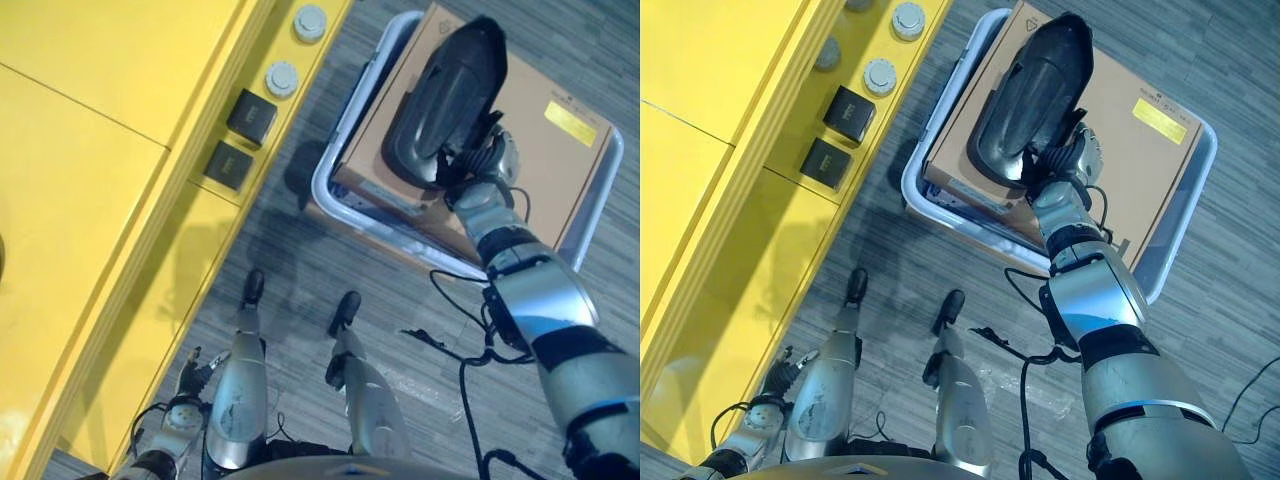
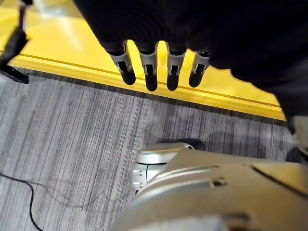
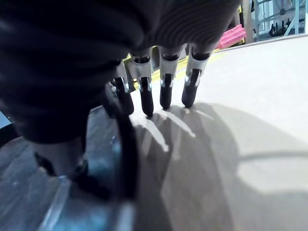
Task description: Move parts from the plastic box to the shelf.
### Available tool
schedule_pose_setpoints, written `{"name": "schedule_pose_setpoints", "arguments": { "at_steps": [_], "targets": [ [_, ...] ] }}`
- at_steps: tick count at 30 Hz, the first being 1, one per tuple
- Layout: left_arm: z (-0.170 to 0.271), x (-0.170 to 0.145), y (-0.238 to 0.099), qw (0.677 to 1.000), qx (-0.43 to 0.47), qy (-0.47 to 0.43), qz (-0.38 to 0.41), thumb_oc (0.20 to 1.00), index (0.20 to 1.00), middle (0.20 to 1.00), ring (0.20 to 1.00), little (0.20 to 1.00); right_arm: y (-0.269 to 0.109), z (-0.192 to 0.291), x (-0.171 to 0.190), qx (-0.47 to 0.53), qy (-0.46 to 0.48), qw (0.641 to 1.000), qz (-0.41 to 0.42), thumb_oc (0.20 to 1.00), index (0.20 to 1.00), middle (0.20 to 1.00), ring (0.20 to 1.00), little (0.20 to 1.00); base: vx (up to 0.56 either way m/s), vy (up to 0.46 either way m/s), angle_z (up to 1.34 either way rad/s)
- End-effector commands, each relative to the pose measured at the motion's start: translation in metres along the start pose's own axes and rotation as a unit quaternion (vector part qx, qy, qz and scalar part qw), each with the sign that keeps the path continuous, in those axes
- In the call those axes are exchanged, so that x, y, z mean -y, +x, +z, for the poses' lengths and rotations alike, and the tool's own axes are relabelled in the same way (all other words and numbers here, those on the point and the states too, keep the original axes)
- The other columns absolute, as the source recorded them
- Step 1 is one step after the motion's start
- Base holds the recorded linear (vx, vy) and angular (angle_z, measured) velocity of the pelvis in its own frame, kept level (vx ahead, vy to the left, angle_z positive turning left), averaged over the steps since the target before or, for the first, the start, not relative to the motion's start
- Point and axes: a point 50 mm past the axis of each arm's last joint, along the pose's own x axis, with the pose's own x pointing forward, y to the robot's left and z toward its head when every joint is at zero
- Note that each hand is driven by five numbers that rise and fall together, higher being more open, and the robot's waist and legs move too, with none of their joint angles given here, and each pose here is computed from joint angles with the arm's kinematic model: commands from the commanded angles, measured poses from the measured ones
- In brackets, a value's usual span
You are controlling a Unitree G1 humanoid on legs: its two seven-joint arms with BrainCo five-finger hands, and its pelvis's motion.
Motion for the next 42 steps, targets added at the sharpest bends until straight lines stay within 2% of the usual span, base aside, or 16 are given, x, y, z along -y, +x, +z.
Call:
{"name": "schedule_pose_setpoints", "arguments": {
  "at_steps": [1, 5, 12, 16, 19, 25, 30, 34, 35, 42],
  "targets": [
    [-0.011, -0.007, -0.003, 1.0, -0.013, 0.01, 0.006, 1.0, 1.0, 1.0, 1.0, 1.0, -0.006, -0.037, -0.006, -0.053, -0.055, 0.996, 0.046, 0.2, 0.2, 0.2, 0.2, 0.2, 0.0, 0.0, 0.0],
    [-0.011, -0.01, -0.003, 1.0, -0.015, 0.001, 0.013, 1.0, 1.0, 1.0, 1.0, 1.0, -0.004, -0.043, 0.0, -0.05, -0.089, 0.994, 0.046, 0.2, 0.2, 0.2, 0.2, 0.2, 0.0, 0.0, 0.0],
    [0.008, -0.04, 0.0, 0.99, 0.024, -0.123, 0.063, 1.0, 1.0, 1.0, 1.0, 1.0, 0.002, -0.096, 0.045, -0.098, -0.147, 0.984, 0.008, 0.2, 0.2, 0.2, 0.2, 0.2, 0.02, -0.036, 0.06],
    [0.032, -0.06, -0.006, 0.983, 0.094, -0.137, 0.081, 1.0, 1.0, 1.0, 1.0, 1.0, 0.0, -0.116, 0.065, -0.085, -0.154, 0.984, -0.016, 0.2, 0.2, 0.2, 0.2, 0.2, 0.01, -0.037, 0.05],
    [0.057, -0.067, -0.016, 0.974, 0.163, -0.145, 0.059, 1.0, 1.0, 1.0, 1.0, 1.0, -0.001, -0.121, 0.081, -0.054, -0.171, 0.983, -0.029, 0.2, 0.2, 0.2, 0.2, 0.2, 0.02, -0.038, -0.04],
    [0.094, -0.074, -0.032, 0.962, 0.251, -0.109, 0.002, 1.0, 1.0, 1.0, 1.0, 1.0, -0.006, -0.098, 0.091, 0.064, -0.237, 0.969, -0.031, 0.2, 0.2, 0.2, 0.2, 0.2, 0.04, -0.024, -0.09],
    [0.123, -0.069, -0.043, 0.942, 0.305, -0.135, -0.036, 1.0, 1.0, 1.0, 1.0, 1.0, -0.02, -0.063, 0.088, 0.197, -0.286, 0.937, -0.027, 0.2, 0.2, 0.2, 0.2, 0.2, 0.03, -0.033, -0.07],
    [0.131, -0.063, -0.045, 0.934, 0.315, -0.161, -0.055, 1.0, 1.0, 1.0, 1.0, 1.0, -0.028, -0.052, 0.093, 0.239, -0.293, 0.925, -0.039, 0.2, 0.2, 0.2, 0.2, 0.2, 0.03, -0.031, -0.01],
    [0.144, -0.05, -0.048, 0.918, 0.322, -0.209, -0.095, 1.0, 1.0, 1.0, 1.0, 1.0, -0.042, -0.028, 0.096, 0.306, -0.289, 0.905, -0.056, 0.2, 0.2, 0.2, 0.2, 0.2, 0.01, -0.048, -0.06],
    [0.166, -0.013, -0.054, 0.889, 0.312, -0.268, -0.204, 1.0, 1.0, 1.0, 1.0, 1.0, -0.074, 0.009, 0.098, 0.411, -0.24, 0.875, -0.085, 0.2, 0.2, 0.2, 0.2, 0.2, 0.0, -0.047, 0.0]
  ]
}}
